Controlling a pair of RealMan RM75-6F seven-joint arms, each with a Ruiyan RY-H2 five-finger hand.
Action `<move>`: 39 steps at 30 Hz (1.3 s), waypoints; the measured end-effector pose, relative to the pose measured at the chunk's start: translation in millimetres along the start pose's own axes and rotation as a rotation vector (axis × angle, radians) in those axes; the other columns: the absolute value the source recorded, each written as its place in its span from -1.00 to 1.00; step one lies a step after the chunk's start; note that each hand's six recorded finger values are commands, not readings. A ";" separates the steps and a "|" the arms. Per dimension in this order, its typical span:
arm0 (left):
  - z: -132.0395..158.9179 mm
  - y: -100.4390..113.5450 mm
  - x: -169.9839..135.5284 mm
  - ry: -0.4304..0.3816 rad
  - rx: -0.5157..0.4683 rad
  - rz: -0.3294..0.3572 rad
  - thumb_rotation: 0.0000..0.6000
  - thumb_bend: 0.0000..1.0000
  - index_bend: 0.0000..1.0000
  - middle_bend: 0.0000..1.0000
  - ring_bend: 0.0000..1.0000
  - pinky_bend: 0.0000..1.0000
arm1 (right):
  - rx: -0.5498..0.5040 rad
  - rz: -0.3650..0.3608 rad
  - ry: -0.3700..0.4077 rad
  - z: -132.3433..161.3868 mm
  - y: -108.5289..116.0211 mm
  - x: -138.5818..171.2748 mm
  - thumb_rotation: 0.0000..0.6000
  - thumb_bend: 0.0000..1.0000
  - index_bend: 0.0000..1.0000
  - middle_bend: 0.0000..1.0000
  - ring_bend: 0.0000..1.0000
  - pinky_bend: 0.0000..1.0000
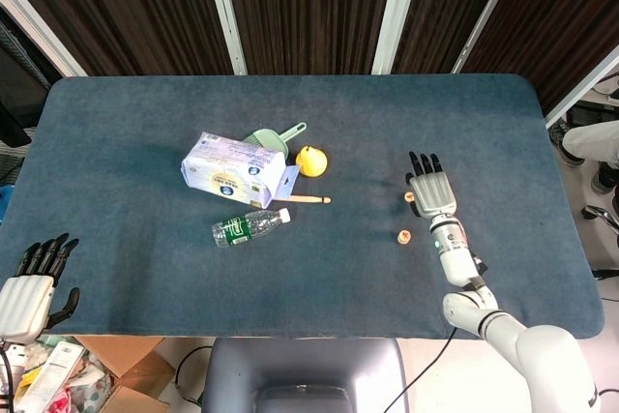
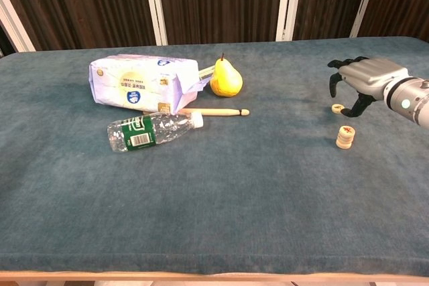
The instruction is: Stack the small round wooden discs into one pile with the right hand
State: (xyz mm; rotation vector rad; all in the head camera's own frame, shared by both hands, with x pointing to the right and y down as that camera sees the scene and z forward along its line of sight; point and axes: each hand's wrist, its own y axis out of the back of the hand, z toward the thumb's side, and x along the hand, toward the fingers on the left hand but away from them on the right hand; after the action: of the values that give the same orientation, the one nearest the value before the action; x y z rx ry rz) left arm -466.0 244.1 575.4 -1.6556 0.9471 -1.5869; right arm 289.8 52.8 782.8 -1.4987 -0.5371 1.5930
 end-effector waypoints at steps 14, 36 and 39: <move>0.2 0.0 -0.4 -0.002 0.000 -0.002 1.00 -0.01 -1.00 -1.00 -1.00 -0.98 | 0.022 0.014 0.004 4.3 -6.3 -1.1 1.00 -0.11 0.13 -0.93 -1.00 -1.00; -0.1 1.1 -2.1 -0.003 -0.003 0.001 1.00 -0.01 -1.00 -1.00 -1.00 -0.98 | -0.056 -0.045 0.049 11.3 10.4 4.9 1.00 -0.01 0.35 -0.92 -1.00 -1.00; 0.1 0.9 -1.5 -0.003 -0.004 0.000 1.00 -0.01 -1.00 -1.00 -1.00 -0.98 | -0.075 -0.089 0.088 13.1 22.2 12.4 1.00 -0.01 0.36 -0.92 -1.00 -1.00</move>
State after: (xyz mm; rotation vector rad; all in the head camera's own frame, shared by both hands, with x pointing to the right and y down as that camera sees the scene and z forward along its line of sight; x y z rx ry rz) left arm -466.0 244.9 573.8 -1.6606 0.9491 -1.5831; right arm 272.1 54.1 760.4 -1.5711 -0.6110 1.4462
